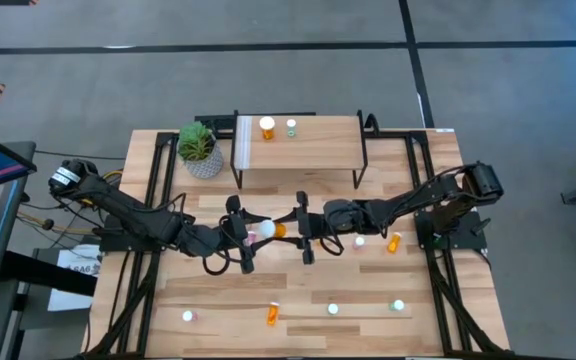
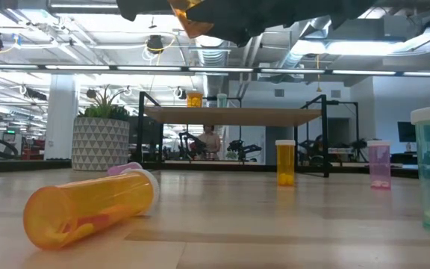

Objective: Pick and place medicine bottles onto shelf by color
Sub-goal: Put the big orange pill bottle on the shelf aligned with the other big orange pill bottle

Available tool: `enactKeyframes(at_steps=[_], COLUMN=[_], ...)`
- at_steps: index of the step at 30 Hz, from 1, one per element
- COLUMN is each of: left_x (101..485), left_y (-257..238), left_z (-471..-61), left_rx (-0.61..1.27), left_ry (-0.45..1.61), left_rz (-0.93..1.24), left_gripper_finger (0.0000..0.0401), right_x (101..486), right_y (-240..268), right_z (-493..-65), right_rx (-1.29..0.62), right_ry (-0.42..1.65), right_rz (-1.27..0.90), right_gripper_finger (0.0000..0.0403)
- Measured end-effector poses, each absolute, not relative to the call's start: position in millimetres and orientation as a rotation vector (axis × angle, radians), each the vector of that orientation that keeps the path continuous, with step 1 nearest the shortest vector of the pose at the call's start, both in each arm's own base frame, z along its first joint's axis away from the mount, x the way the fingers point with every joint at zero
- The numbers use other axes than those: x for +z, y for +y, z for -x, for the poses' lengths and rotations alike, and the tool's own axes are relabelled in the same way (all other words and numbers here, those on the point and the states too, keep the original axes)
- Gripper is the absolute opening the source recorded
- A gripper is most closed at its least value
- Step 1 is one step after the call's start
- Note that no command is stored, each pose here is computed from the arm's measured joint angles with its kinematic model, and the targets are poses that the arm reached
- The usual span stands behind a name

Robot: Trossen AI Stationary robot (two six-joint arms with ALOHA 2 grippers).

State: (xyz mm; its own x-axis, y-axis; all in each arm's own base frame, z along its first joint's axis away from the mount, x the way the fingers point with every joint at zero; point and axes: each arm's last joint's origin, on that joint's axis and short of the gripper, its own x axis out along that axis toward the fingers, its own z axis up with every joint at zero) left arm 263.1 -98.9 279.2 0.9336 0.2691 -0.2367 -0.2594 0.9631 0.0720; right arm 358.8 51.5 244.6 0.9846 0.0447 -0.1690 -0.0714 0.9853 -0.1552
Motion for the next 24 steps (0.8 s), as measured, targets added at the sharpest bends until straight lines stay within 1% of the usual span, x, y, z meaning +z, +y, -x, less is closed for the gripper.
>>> enactKeyframes(at_steps=[7, 14, 18, 24], left_x=[279.3, 279.2, 279.4, 286.6], left_y=[-98.8, -98.2, -96.2, -94.8], left_z=[-263.1, -263.4, -264.3, -266.5], left_rx=[0.268, 0.271, 0.272, 0.258], left_ry=[0.248, 0.243, 0.247, 0.260], left_rz=[-0.040, 0.005, 0.008, 0.018], left_gripper_finger=[0.0193, 0.0191, 0.0191, 0.0191], right_x=[244.5, 244.4, 244.1, 244.3], right_y=[51.5, 54.1, 53.2, 51.1], right_z=[-358.8, -358.4, -358.5, -358.8], right_rx=[0.059, 0.066, 0.062, 0.051], right_ry=[0.167, 0.168, 0.172, 0.172], right_rz=[0.163, 0.132, 0.115, 0.071], right_gripper_finger=[0.0193, 0.0195, 0.0208, 0.0239])
